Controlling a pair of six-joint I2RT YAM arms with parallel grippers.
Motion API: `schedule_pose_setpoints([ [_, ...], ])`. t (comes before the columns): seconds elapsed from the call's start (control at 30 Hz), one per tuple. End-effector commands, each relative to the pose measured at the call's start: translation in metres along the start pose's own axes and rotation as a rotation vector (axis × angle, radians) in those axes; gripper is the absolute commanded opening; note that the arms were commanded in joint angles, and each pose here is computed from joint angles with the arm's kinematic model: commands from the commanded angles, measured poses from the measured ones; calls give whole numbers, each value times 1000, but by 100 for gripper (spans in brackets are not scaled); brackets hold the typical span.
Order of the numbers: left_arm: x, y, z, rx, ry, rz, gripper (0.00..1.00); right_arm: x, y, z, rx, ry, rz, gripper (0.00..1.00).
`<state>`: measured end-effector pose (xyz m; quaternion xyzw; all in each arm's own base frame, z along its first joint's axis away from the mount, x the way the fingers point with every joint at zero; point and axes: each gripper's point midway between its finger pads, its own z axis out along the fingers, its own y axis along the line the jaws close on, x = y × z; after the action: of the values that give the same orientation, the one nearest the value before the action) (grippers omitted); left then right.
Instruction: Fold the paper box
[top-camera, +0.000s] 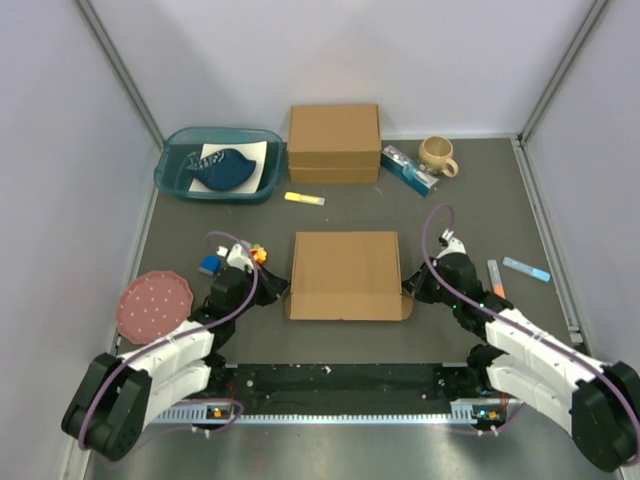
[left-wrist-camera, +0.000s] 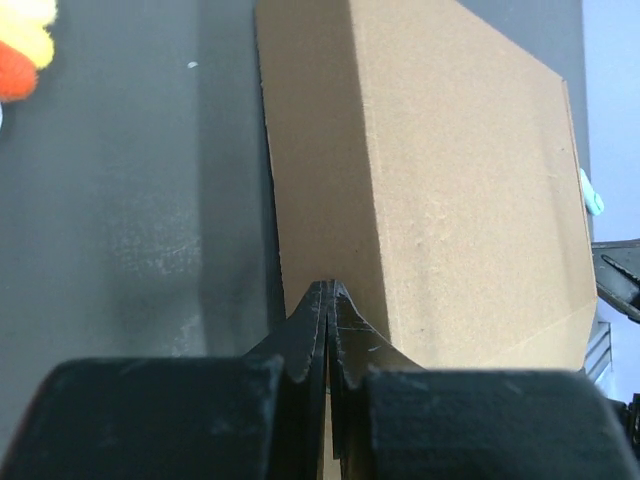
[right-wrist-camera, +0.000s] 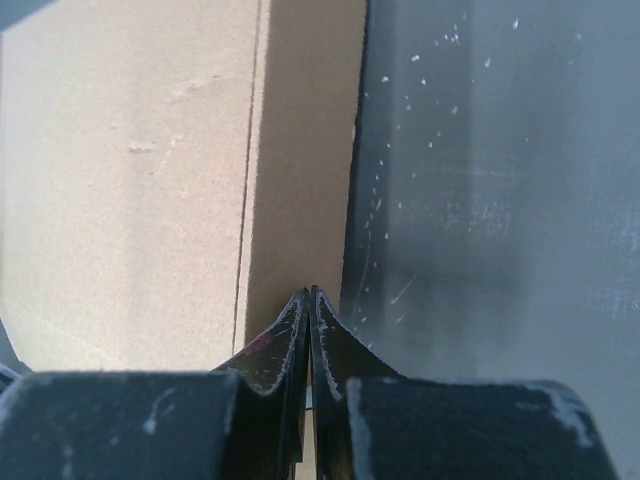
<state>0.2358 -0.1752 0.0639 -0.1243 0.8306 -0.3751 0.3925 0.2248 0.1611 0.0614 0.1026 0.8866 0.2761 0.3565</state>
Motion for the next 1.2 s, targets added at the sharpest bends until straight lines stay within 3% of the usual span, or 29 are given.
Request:
schedule_pose_setpoints([
  [0.0,-9,-29,-7,130,-24,37,0,-20,30,-19,-112,-49,-4,0],
  [0.6,-31,-102,-52,354,-24,67,0,-59,81,-90,-240,-129,21,0],
  [0.93,-52,-123,-62,368,-58,67,0,-63,87,-97,-233,-111,70,0],
  [1.17,-70,-126,-44,320,-86,77,0,-57,74,-78,-181,-99,97,0],
])
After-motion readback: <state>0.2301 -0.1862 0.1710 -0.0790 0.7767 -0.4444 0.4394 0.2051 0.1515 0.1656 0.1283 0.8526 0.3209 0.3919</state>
